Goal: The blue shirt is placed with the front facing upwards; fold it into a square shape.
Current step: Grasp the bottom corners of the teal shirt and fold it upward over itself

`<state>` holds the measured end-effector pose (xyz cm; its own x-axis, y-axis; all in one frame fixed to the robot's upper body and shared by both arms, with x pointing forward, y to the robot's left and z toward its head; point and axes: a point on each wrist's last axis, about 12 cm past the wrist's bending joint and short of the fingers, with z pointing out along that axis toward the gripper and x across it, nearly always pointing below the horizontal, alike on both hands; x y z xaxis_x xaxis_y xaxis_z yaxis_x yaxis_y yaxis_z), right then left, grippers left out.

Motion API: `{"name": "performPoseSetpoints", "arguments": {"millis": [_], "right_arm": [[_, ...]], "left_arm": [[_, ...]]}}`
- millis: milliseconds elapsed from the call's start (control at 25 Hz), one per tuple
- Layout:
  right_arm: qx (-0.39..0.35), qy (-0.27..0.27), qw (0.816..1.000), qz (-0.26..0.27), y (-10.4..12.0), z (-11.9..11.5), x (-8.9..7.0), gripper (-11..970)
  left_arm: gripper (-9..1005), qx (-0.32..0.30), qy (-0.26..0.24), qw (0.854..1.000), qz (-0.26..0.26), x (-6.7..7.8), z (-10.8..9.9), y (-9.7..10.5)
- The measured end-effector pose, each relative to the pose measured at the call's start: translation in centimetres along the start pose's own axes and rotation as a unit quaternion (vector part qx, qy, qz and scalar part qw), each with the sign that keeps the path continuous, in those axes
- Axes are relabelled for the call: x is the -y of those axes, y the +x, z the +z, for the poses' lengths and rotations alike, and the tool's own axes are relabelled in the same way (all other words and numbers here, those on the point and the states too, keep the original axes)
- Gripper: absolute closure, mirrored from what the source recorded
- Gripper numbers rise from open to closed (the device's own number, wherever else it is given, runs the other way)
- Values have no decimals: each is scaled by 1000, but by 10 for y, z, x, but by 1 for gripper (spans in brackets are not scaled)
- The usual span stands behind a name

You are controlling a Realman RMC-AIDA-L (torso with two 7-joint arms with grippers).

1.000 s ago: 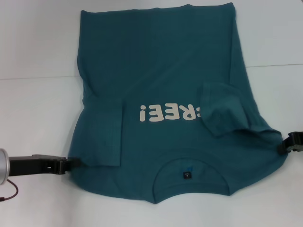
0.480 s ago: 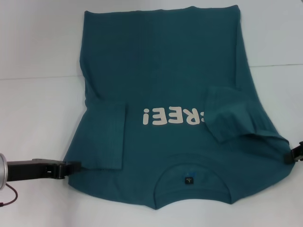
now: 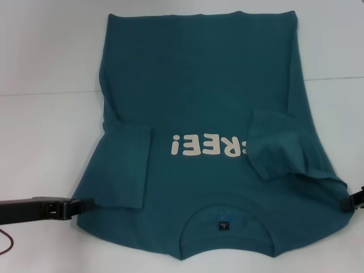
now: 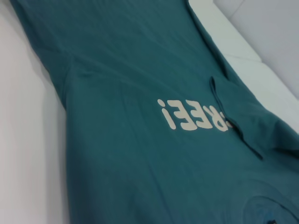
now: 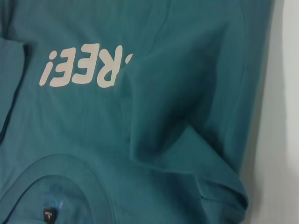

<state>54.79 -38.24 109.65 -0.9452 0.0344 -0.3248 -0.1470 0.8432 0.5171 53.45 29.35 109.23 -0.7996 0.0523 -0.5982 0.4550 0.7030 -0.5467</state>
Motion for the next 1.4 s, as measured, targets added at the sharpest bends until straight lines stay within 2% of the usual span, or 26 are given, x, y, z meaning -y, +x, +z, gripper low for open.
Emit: {"name": "performPoseSetpoints", "arguments": {"millis": [160, 360, 480, 640, 760, 880, 1200, 1400], "right_arm": [[8, -8, 1000, 0, 1, -7, 0, 903], [10, -14, 1000, -5, -2, -4, -2, 902], [9, -14, 1000, -11, -4, -5, -5, 901], [8, -16, 1000, -11, -5, -5, -6, 899], [8, -17, 1000, -11, -7, -5, -7, 898], [7, -18, 1000, -12, -8, -5, -8, 898], [6, -22, 1000, -15, -8, -5, -10, 895], [5, -24, 1000, -17, -8, -5, -10, 894]], "left_arm": [[955, 2, -6, 1000, -8, -2, -2, 4], [946, 13, -37, 999, -13, -10, -5, 2], [939, 16, -55, 998, -15, -10, 0, -1], [930, -17, -77, 997, -15, -9, 10, 1], [732, -36, -89, 995, -13, -7, 15, 1], [610, -50, -110, 993, -7, -4, 17, -3], [295, -57, -109, 992, -14, -3, 20, -2], [284, -64, -111, 992, -14, -3, 23, -2]]}}
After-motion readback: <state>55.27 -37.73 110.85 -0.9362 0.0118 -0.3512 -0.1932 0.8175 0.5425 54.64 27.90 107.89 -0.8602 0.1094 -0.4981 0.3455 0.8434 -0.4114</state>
